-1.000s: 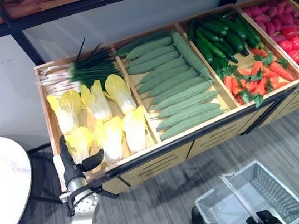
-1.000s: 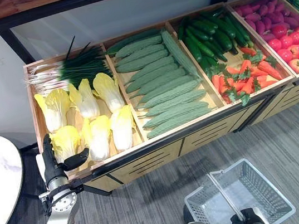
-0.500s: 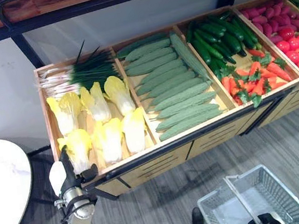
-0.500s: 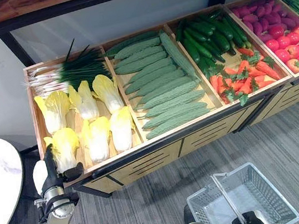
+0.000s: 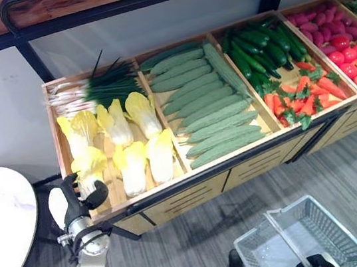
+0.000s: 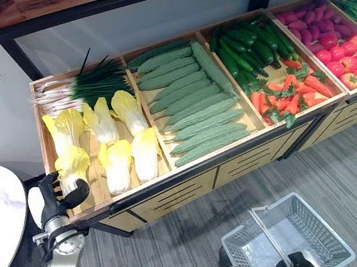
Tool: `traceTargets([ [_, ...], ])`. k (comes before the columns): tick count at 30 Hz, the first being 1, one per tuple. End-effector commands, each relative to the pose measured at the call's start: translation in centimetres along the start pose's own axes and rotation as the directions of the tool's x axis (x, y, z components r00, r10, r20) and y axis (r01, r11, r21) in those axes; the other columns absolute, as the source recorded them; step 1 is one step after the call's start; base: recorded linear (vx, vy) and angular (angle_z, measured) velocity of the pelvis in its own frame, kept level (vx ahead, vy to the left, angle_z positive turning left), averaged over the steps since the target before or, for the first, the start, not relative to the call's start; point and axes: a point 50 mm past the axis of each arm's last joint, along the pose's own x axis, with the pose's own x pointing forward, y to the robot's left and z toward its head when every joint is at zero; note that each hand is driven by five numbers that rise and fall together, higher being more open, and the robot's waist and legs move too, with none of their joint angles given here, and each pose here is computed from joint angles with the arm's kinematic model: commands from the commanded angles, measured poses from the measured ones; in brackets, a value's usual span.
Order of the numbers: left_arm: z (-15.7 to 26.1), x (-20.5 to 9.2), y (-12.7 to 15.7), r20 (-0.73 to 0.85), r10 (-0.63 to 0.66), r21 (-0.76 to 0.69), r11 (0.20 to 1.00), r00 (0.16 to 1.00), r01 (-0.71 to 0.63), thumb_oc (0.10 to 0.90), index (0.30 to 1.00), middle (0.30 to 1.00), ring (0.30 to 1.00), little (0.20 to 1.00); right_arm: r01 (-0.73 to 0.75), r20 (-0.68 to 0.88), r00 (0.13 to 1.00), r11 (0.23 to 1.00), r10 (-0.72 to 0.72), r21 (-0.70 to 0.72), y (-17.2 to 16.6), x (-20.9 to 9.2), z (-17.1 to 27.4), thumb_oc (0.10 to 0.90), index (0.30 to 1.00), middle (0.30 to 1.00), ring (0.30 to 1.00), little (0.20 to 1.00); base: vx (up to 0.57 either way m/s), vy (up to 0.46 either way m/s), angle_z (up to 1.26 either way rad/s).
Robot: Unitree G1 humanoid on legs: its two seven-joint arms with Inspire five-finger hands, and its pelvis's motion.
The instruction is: Get the vegetables into the basket
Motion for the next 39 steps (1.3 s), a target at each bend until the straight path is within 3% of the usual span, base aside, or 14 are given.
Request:
traceTargets([
  [1, 8.3, 2.8, 3.1, 0.321, 0.227, -0.297, 0.946, 0.920, -0.130, 0.400, 0.300, 0.300, 0.300, 0.300, 0.025, 0.029, 0.999, 0.998, -0.024, -0.049, -0.4, 0.1, 0.4, 0.400, 0.300, 0.300, 0.300, 0.300, 0.00, -0.006, -0.04],
  [2, 8.3, 2.7, 3.1, 0.320, 0.226, -0.297, 0.946, 0.920, -0.129, 0.400, 0.300, 0.300, 0.300, 0.300, 0.026, 0.028, 0.999, 0.998, -0.024, -0.049, -0.4, 0.1, 0.4, 0.400, 0.300, 0.300, 0.300, 0.300, 0.00, 0.000, 0.00],
  [5, 9.8, 1.3, 2.0, 0.378, 0.069, -0.463, 0.878, 0.923, 0.124, 0.400, 0.300, 0.300, 0.300, 0.300, 0.039, 0.024, 0.999, 0.999, -0.038, -0.029, -0.8, 0.2, 0.5, 0.400, 0.300, 0.300, 0.300, 0.300, -0.01, 0.000, 0.01],
  [6, 9.8, 1.3, 2.1, 0.378, 0.064, -0.465, 0.876, 0.924, 0.129, 0.400, 0.300, 0.300, 0.300, 0.300, 0.038, 0.023, 0.999, 0.999, -0.037, -0.029, -0.8, 0.2, 0.4, 0.400, 0.300, 0.300, 0.300, 0.300, -0.05, 0.017, 0.02],
  [7, 9.5, 0.6, 1.3, 0.388, -0.103, -0.545, 0.776, 0.916, 0.319, 0.400, 0.300, 0.300, 0.300, 0.300, 0.041, 0.033, 0.999, 0.999, -0.040, -0.023, -1.2, 0.3, 0.7, 0.400, 0.300, 0.300, 0.300, 0.300, -0.03, 0.015, 0.04],
  [8, 9.5, 0.6, 1.4, 0.388, -0.106, -0.546, 0.774, 0.915, 0.322, 0.400, 0.300, 0.300, 0.300, 0.300, 0.040, 0.033, 0.999, 0.999, -0.039, -0.024, -1.1, 0.3, 0.7, 0.400, 0.300, 0.300, 0.300, 0.300, -0.05, 0.036, 0.04],
  [10, 8.5, -0.2, 0.7, 0.402, -0.282, -0.613, 0.624, 0.871, 0.485, 0.400, 0.300, 0.300, 0.300, 0.300, 0.017, 0.048, 0.999, 0.999, -0.015, -0.029, -1.2, 0.3, 0.9, 0.400, 0.300, 0.300, 0.300, 0.300, -0.02, 0.033, 0.02],
  [11, 8.5, -0.2, 0.7, 0.402, -0.284, -0.614, 0.622, 0.870, 0.486, 0.400, 0.300, 0.300, 0.300, 0.300, 0.017, 0.047, 0.999, 0.999, -0.015, -0.029, -1.2, 0.3, 0.9, 0.400, 0.300, 0.300, 0.300, 0.300, 0.00, 0.000, 0.00],
  [13, 8.5, -1.0, 0.0, 0.444, -0.378, -0.608, 0.539, 0.812, 0.583, 0.400, 0.300, 0.300, 0.300, 0.300, -0.002, 0.053, 0.999, 0.999, 0.004, -0.036, -1.1, 0.3, 1.0, 0.400, 0.300, 0.300, 0.300, 0.300, 0.00, 0.000, 0.00],
  [14, 9.0, -1.6, -0.6, 0.487, -0.445, -0.595, 0.461, 0.751, 0.659, 0.400, 0.300, 0.300, 0.300, 0.300, -0.019, 0.061, 0.998, 0.999, 0.021, -0.040, -0.9, 0.3, 1.1, 0.400, 0.300, 0.300, 0.300, 0.300, 0.00, 0.000, 0.00],
  [16, 9.3, -1.9, -0.9, 0.515, -0.480, -0.585, 0.409, 0.710, 0.700, 0.400, 0.300, 0.300, 0.300, 0.300, -0.029, 0.066, 0.997, 0.999, 0.031, -0.044, -0.8, 0.3, 1.3, 0.400, 0.300, 0.300, 0.300, 0.300, 0.00, 0.000, 0.00],
  [23, 10.8, -2.7, -1.5, 0.601, -0.555, -0.467, 0.341, 0.576, 0.816, 0.400, 0.300, 0.300, 0.300, 0.300, -0.048, 0.062, 0.997, 0.998, 0.050, -0.032, -0.6, 0.2, 1.0, 0.400, 0.300, 0.300, 0.300, 0.300, 0.00, 0.043, -0.01],
  [32, 12.0, -3.3, -2.2, 0.650, -0.585, -0.390, 0.291, 0.485, 0.874, 0.400, 0.300, 0.300, 0.300, 0.300, -0.077, 0.046, 0.996, 0.997, 0.076, 0.016, 0.4, 0.0, 0.6, 0.400, 0.300, 0.300, 0.300, 0.300, -0.01, 0.119, -0.14],
  [39, 12.2, -3.1, -2.2, 0.650, -0.599, -0.349, 0.313, 0.468, 0.883, 0.400, 0.300, 0.300, 0.300, 0.300, -0.092, 0.069, 0.994, 0.995, 0.089, 0.037, 1.0, 0.0, 1.5, 0.400, 0.300, 0.300, 0.300, 0.300, -0.08, 0.093, -0.55],
])
